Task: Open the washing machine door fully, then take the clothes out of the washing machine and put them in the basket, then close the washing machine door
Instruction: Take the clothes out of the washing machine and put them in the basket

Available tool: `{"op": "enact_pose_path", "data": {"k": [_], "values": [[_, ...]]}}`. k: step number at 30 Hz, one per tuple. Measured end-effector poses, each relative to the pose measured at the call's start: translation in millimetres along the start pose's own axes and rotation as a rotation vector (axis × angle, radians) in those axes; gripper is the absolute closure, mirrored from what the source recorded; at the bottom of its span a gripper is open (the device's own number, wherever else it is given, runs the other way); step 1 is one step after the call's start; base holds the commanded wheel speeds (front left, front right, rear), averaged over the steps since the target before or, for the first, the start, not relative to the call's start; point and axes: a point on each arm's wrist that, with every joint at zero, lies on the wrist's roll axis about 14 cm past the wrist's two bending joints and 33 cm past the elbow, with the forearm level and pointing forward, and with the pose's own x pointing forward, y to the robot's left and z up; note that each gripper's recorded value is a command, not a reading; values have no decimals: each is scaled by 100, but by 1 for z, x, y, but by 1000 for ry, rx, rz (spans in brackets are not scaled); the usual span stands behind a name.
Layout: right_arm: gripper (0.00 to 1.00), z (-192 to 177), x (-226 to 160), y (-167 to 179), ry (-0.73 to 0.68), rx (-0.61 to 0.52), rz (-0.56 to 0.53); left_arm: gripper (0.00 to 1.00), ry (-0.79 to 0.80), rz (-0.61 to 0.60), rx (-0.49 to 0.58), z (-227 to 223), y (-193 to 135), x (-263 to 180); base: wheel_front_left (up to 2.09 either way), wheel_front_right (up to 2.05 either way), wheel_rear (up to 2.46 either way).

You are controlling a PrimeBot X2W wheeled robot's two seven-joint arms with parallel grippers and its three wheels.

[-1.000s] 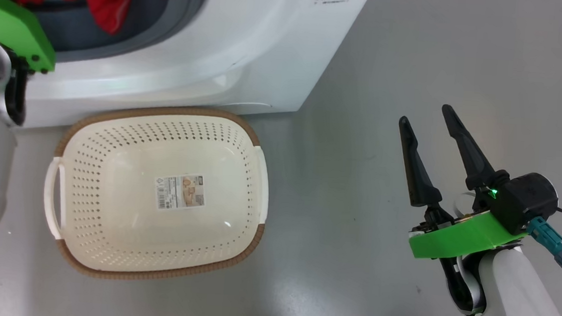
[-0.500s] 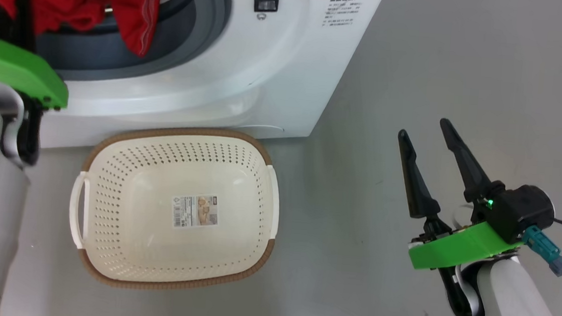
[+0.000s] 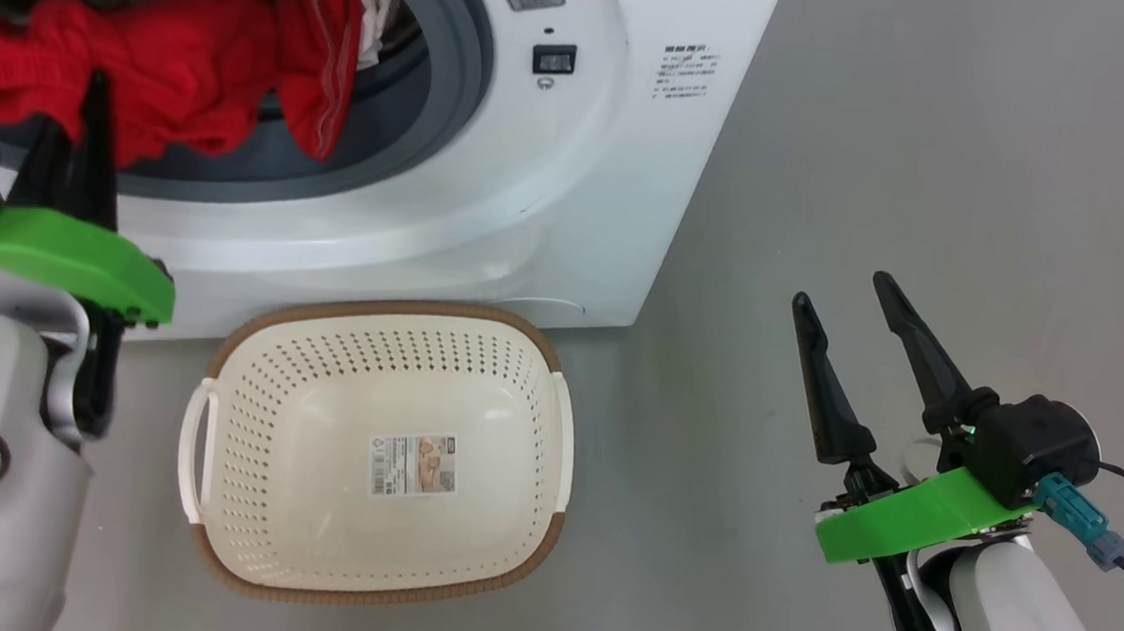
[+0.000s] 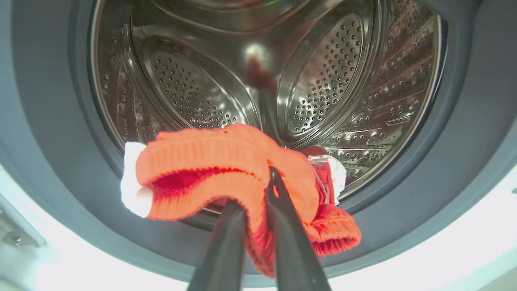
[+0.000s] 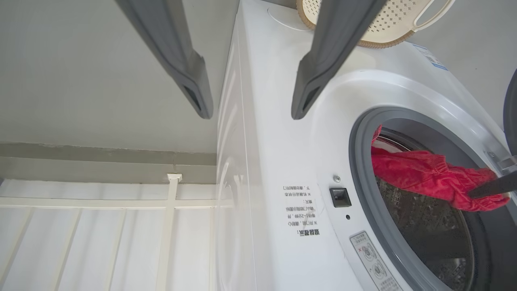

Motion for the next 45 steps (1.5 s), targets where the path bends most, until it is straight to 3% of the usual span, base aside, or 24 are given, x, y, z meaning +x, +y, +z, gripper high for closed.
{"op": "enact_pose_path", "data": {"k": [32, 36, 45], "values": [[0, 29, -20, 27, -62, 1, 57, 100, -225, -30, -9, 85, -29, -110, 0, 0, 0], [0, 27, -26, 27, -55, 2, 55, 100, -198, -36, -28, 80, -33, -121, 0, 0, 0], [0, 16, -26, 24, -27, 6, 46, 100, -26, -23, -119, 24, -42, -127, 0, 0, 0]]}}
